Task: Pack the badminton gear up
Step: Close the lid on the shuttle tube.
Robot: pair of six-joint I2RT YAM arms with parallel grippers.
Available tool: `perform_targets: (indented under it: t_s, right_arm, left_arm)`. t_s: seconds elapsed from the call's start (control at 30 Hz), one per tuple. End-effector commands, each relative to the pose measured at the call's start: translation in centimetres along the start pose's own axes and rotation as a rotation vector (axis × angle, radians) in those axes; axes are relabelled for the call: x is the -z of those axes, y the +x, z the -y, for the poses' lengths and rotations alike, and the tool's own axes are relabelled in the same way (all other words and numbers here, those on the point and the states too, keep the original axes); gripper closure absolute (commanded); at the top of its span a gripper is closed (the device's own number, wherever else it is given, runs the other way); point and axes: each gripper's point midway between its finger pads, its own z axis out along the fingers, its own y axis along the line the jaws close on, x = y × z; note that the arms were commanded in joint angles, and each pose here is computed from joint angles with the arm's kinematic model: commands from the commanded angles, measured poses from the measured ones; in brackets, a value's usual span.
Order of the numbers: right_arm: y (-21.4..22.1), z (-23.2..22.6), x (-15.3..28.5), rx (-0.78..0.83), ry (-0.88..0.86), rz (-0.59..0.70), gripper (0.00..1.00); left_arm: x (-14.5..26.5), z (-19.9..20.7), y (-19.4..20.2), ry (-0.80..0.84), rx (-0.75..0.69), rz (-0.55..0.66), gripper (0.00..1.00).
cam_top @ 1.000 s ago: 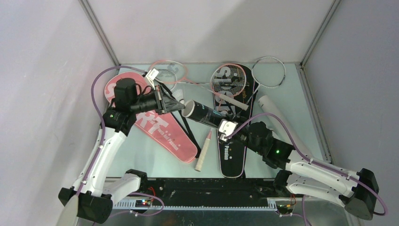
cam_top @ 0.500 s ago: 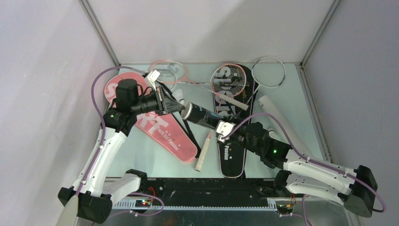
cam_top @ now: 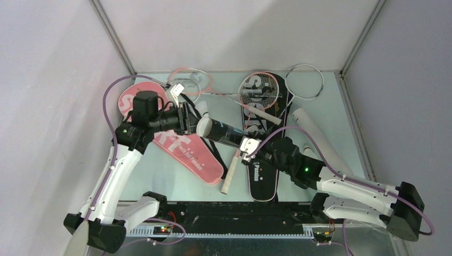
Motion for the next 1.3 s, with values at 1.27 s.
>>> perform_targets:
  t_s: [1.27]
  right_arm:
    - [-3.5, 2.5, 0.1, -0.015, 0.054, 0.043, 0.68]
  left_arm:
    - [0.3, 2.8, -0.4, -0.058, -0.118, 0.013, 0.59]
